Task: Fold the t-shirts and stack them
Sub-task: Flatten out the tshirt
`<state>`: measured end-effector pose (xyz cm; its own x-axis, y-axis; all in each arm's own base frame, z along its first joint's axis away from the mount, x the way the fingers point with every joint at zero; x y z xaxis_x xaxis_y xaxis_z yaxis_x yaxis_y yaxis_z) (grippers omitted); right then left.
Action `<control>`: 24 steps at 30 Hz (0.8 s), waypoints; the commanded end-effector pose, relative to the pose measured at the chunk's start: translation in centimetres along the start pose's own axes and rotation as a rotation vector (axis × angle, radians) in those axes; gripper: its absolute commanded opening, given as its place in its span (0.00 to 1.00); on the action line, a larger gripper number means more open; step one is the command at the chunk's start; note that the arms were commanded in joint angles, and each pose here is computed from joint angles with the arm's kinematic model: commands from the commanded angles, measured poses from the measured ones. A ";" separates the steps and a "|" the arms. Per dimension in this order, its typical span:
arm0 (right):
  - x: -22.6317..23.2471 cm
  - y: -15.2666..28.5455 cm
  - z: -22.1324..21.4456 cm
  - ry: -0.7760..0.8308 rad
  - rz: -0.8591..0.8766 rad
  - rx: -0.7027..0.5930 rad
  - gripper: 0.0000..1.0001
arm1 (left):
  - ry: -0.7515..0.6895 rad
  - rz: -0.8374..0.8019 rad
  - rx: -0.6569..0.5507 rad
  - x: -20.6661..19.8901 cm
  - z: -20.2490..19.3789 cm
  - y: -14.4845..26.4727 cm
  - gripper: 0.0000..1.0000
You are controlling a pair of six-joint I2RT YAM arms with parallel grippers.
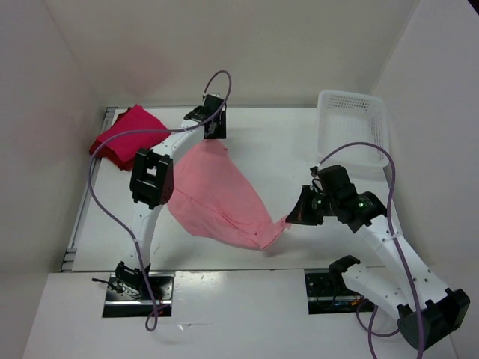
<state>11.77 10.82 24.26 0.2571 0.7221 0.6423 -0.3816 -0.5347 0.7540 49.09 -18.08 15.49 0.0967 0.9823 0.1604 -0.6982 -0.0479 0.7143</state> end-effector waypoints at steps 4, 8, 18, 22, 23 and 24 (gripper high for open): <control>1.2 -0.3 0.6 0.023 0.079 -0.013 0.01 | -0.080 0.024 -0.016 -1.2 0.8 -1.9 0.62; 1.2 -0.5 0.7 0.019 0.070 -0.007 0.01 | -0.099 0.017 -0.010 -1.9 0.5 -2.5 0.41; 2.7 -0.2 1.7 0.055 0.104 -0.032 0.01 | -0.155 0.068 0.053 -1.5 -2.2 -3.6 0.14; 2.9 -0.6 2.0 0.066 0.113 -0.028 0.01 | -0.106 0.054 -0.039 -0.9 1.4 -0.2 0.00; 3.3 -0.7 2.3 0.079 0.122 -0.035 0.01 | -0.095 0.052 -0.070 -0.6 2.7 1.3 0.00; 3.6 -0.8 2.6 0.084 0.131 -0.042 0.01 | -0.066 0.055 -0.130 0.6 5.0 4.1 0.00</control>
<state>13.82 11.91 24.26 0.2324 0.7113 0.6634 -0.3778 -0.5625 0.7355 49.63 -19.09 11.46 0.1704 0.9429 0.2863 -0.6520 -0.1100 0.7502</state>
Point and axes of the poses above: each gripper's point midway between its finger pads, its own y axis back along the fingers, its own x axis along the line the jaws close on, z = x × y, the point moved 10 cm from there along y, back along the fingers, and after that the axes turned 14 degrees about -y, right-handed, at the moved point
